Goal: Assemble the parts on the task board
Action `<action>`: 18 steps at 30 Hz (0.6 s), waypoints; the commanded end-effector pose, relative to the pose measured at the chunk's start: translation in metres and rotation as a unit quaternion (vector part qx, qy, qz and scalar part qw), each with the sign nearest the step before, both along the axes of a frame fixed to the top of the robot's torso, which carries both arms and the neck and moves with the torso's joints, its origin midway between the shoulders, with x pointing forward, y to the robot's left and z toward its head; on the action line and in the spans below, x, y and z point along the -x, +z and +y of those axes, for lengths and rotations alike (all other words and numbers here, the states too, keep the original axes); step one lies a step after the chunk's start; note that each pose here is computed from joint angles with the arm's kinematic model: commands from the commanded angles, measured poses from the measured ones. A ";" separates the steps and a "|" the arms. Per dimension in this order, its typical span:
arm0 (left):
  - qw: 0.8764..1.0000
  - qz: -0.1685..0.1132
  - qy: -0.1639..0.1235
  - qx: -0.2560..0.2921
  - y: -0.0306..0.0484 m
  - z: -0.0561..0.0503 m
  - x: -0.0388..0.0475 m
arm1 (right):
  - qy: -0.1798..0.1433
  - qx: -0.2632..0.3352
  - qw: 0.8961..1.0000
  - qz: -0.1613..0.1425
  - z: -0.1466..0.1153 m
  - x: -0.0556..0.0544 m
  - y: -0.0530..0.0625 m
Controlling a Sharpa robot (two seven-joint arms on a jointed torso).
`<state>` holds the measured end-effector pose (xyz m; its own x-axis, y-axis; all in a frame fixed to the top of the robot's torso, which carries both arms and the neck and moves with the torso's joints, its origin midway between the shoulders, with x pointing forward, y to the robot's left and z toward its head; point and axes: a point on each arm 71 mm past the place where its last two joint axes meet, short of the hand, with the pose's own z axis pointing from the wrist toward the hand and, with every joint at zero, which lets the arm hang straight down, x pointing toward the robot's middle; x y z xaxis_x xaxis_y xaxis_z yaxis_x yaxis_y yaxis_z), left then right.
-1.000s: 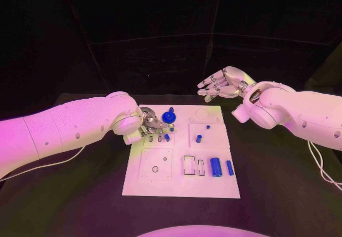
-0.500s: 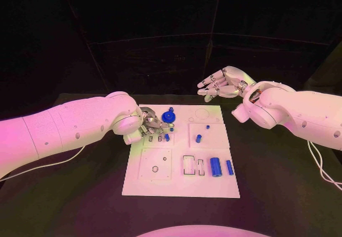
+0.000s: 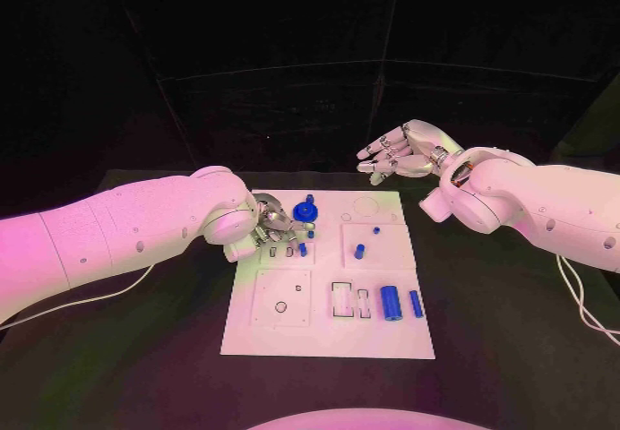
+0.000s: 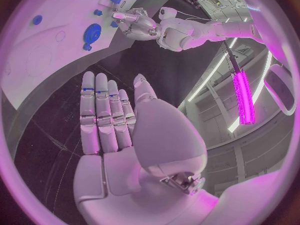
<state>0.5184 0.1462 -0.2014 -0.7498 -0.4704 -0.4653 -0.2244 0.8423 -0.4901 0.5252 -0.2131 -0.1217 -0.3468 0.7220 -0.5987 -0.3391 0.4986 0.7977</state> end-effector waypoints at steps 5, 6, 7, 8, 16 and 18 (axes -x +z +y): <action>1.000 -0.003 -0.001 0.006 0.0013 0.001 -0.0005 | 0.002 -0.002 1.000 -0.003 0.000 0.000 0.002; 1.000 -0.003 -0.001 0.006 0.0013 0.001 -0.0004 | 0.002 -0.002 1.000 -0.003 0.000 0.000 0.002; 1.000 -0.003 -0.002 0.004 0.0012 0.001 -0.0002 | 0.001 -0.002 1.000 -0.003 0.000 0.000 0.002; 1.000 -0.004 -0.004 0.001 0.0012 0.002 -0.0001 | 0.001 -0.002 1.000 -0.003 -0.001 0.000 0.002; 0.998 -0.028 -0.032 -0.044 0.0027 0.010 0.0008 | 0.000 -0.001 1.000 -0.003 -0.001 0.000 0.002; 0.998 -0.028 -0.038 -0.051 0.0033 0.011 0.0015 | 0.000 -0.001 1.000 -0.003 -0.001 0.000 0.002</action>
<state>0.5170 0.1578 -0.1999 -0.7450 -0.4240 -0.5149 -0.1849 0.8730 -0.4513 0.5256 -0.2150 -0.1218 -0.3438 0.7228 -0.5995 -0.3370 0.5009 0.7972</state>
